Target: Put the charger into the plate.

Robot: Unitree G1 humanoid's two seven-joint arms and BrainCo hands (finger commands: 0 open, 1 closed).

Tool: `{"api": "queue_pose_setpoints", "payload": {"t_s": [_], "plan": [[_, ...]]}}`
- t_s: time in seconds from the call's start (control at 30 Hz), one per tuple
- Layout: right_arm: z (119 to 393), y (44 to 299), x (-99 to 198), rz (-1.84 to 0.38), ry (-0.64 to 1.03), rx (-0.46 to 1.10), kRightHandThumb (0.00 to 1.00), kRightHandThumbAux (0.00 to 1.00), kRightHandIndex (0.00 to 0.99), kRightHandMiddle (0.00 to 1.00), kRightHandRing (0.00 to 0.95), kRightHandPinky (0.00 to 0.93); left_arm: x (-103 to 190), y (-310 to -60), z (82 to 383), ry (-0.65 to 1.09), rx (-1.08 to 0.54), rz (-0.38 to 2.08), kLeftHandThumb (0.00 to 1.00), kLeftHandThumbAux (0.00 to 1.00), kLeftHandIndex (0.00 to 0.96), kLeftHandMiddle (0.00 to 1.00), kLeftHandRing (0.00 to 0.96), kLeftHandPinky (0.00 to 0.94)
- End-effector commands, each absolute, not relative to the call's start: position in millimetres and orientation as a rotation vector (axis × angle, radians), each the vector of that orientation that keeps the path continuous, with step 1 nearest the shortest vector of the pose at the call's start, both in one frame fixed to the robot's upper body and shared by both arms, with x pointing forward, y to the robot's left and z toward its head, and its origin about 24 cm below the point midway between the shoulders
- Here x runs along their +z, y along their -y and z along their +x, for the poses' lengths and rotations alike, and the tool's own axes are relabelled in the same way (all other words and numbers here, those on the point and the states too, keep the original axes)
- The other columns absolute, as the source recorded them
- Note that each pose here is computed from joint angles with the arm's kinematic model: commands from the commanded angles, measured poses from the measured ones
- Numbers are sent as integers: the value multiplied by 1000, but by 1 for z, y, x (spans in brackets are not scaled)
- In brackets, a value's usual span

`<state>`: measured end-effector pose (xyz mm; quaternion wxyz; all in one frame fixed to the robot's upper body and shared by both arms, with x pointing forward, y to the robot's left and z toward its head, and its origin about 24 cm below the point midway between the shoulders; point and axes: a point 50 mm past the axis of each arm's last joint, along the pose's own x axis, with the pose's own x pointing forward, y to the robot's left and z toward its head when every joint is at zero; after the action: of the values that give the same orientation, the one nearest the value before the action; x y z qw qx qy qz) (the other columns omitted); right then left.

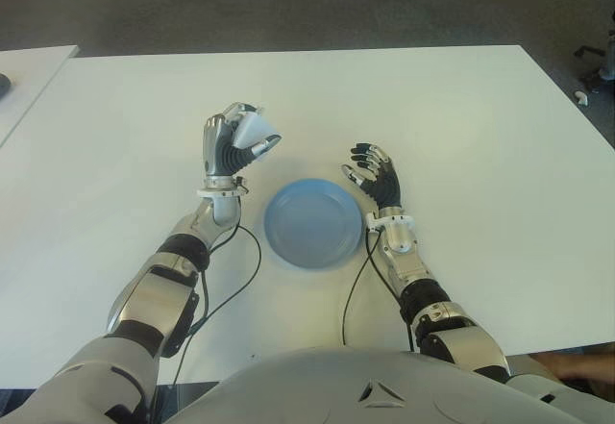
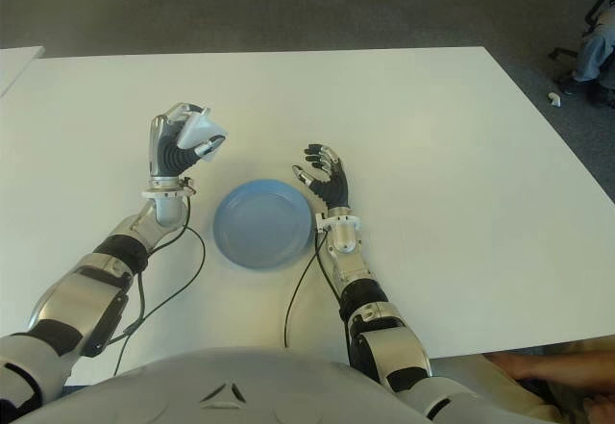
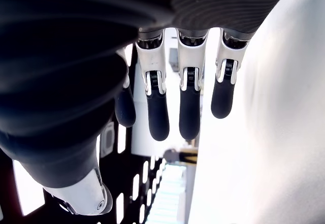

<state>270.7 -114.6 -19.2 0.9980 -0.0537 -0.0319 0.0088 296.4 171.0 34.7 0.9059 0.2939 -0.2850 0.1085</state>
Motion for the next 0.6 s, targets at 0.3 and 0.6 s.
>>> {"api": "queue_pose_setpoints", "payload": {"t_s": [0.3, 0.6], "plan": [[225, 127, -76, -123, -233, -5, 0, 790, 271, 337, 306, 253, 41, -139, 280, 665, -16, 528, 675, 433, 821, 872, 876, 919], [226, 127, -76, -117, -234, -5, 0, 782, 275, 340, 308, 262, 34, -125, 270, 654, -255, 509, 651, 464, 818, 876, 878, 911]]}}
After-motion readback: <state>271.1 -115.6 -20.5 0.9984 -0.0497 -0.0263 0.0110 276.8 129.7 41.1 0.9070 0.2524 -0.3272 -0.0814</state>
